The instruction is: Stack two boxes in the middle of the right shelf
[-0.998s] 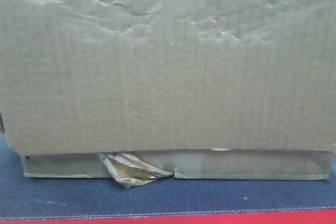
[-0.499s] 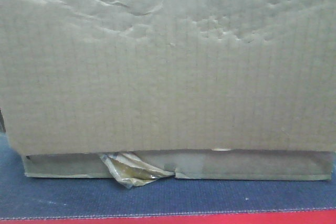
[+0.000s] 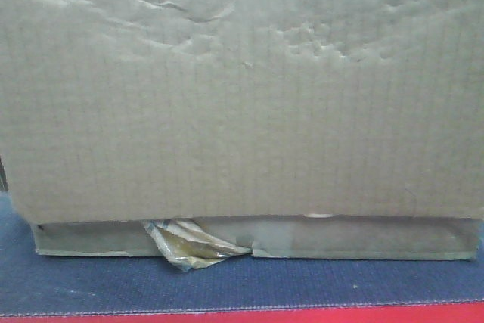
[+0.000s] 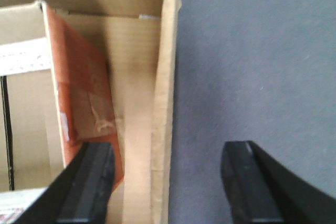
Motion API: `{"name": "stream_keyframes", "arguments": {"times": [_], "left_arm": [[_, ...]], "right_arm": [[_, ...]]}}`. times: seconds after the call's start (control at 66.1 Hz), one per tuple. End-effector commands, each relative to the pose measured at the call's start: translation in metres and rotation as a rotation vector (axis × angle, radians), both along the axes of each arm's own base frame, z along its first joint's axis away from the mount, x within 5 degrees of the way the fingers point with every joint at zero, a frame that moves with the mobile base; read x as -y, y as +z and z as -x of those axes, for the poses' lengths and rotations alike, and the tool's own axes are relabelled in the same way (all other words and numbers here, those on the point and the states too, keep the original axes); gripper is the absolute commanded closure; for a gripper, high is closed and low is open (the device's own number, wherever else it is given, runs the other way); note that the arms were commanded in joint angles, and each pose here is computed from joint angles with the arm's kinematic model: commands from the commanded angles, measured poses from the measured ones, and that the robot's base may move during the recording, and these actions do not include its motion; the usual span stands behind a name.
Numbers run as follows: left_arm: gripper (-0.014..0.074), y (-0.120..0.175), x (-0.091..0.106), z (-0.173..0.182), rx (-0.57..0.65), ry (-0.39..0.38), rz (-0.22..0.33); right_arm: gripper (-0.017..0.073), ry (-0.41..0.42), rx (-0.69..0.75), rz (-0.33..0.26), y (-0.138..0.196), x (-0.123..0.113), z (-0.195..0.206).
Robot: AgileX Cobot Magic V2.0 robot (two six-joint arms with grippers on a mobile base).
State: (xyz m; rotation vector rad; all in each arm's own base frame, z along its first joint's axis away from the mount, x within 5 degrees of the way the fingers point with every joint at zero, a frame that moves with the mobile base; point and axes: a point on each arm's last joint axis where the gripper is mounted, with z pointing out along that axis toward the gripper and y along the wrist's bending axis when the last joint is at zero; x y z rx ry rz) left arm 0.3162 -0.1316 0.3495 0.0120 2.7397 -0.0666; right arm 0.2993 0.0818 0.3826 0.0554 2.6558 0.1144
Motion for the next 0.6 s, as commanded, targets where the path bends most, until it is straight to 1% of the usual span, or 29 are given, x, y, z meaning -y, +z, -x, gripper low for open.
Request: {"name": "stream_keyframes", "arguments": {"times": [0.0, 0.076, 0.136, 0.59], "left_arm": [[0.0316, 0.003, 0.0, 0.0, 0.011, 0.001, 0.005], [0.0316, 0.003, 0.0, 0.0, 0.011, 0.001, 0.005], [0.0316, 0.003, 0.0, 0.0, 0.011, 0.001, 0.005], [0.0316, 0.003, 0.0, 0.0, 0.011, 0.001, 0.005]], "right_arm": [[0.0291, 0.009, -0.051, 0.009, -0.015, -0.003, 0.002], [0.0314, 0.01, -0.092, 0.018, -0.027, -0.002, 0.004], [0.0315, 0.009, -0.109, 0.023, -0.032, -0.002, 0.005], [0.0315, 0.009, -0.131, 0.03, -0.039, -0.004, -0.001]]}}
